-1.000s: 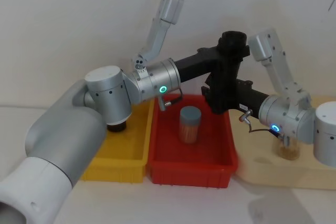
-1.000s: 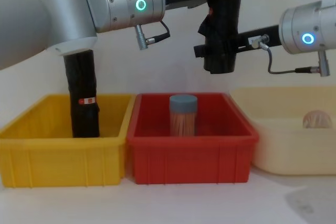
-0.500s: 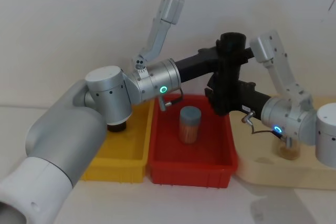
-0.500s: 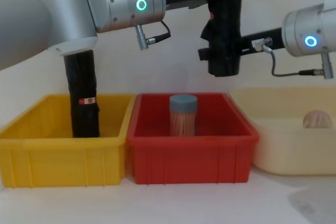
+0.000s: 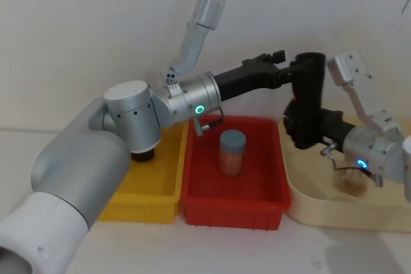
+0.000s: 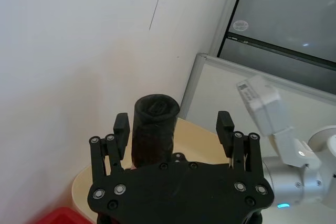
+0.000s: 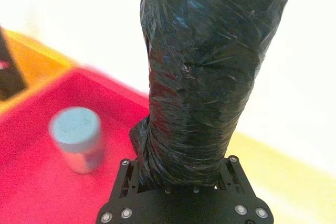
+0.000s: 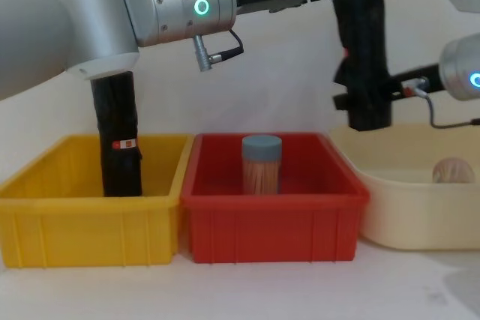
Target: Pick up the garbage bag with the one hand and transfer it to the other hand.
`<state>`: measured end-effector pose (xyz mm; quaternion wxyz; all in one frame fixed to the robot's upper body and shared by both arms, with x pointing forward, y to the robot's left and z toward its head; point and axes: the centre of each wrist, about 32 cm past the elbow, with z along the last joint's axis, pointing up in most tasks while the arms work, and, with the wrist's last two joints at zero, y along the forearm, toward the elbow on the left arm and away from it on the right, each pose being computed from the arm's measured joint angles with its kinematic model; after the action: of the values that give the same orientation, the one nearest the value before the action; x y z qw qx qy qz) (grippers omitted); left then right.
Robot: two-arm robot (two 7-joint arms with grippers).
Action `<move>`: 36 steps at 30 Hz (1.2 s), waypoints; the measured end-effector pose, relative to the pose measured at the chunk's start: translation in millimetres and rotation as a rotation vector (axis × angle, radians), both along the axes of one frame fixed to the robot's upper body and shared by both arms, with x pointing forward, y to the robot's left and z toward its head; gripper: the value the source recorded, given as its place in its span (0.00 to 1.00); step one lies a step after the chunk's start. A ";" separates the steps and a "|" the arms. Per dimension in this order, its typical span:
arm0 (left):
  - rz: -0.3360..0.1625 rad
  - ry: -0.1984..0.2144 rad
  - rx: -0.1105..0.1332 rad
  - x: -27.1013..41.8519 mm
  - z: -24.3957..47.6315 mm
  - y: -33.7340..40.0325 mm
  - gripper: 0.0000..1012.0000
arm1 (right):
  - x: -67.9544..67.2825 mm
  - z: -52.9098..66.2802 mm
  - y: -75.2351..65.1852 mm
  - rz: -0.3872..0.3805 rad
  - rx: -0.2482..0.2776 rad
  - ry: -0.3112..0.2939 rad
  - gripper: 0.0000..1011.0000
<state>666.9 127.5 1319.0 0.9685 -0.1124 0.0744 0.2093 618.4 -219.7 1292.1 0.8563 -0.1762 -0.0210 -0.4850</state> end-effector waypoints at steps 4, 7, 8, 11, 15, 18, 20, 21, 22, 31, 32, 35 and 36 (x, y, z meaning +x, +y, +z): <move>0.000 0.000 0.000 0.0 0.0 0.0 0.99 | 4.0 -2.0 -10.1 -0.053 -0.023 0.008 0.54; 0.001 0.000 0.000 0.0 0.0 0.0 0.99 | 7.4 -3.7 -17.7 -0.092 -0.044 0.014 0.54; 0.000 0.000 0.000 0.0 0.0 0.0 0.99 | 8.1 -4.0 -19.3 -0.100 -0.048 0.016 0.54; 0.001 0.000 0.000 0.0 0.0 0.0 0.99 | 11.2 -4.7 -25.4 -0.127 -0.065 0.019 0.61; 0.001 0.000 0.000 0.0 0.0 0.0 0.99 | 14.0 -5.7 -31.5 -0.152 -0.079 0.025 0.72; 0.001 0.000 0.000 0.0 0.0 0.0 0.99 | 15.6 -6.3 -34.9 -0.166 -0.089 0.028 0.80; 0.001 0.000 0.000 0.0 0.0 0.0 0.99 | 16.3 -6.7 -36.5 -0.173 -0.093 0.029 0.87; 0.001 0.000 0.000 0.0 0.0 0.0 0.99 | 16.9 -7.0 -37.8 -0.178 -0.096 0.030 0.89; 0.001 0.000 0.000 0.0 0.0 0.0 0.99 | 17.2 -7.2 -38.4 -0.181 -0.097 0.031 0.90; 0.001 0.000 0.000 0.0 0.0 0.0 0.99 | 19.3 -7.9 -43.2 -0.201 -0.110 0.035 0.99; 0.001 0.000 0.000 0.0 0.0 0.0 0.99 | 19.4 -7.8 -43.4 -0.202 -0.111 0.035 0.99; 0.001 0.000 0.000 0.0 0.0 0.0 0.99 | 19.8 -8.1 -44.3 -0.206 -0.114 0.036 0.99; 0.001 0.000 0.000 0.0 0.0 0.0 0.99 | 19.8 -8.1 -44.5 -0.206 -0.114 0.036 0.99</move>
<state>666.9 127.5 1319.0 0.9684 -0.1124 0.0745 0.2096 638.2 -264.2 1283.9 0.7906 -0.2346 -0.0149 -0.5653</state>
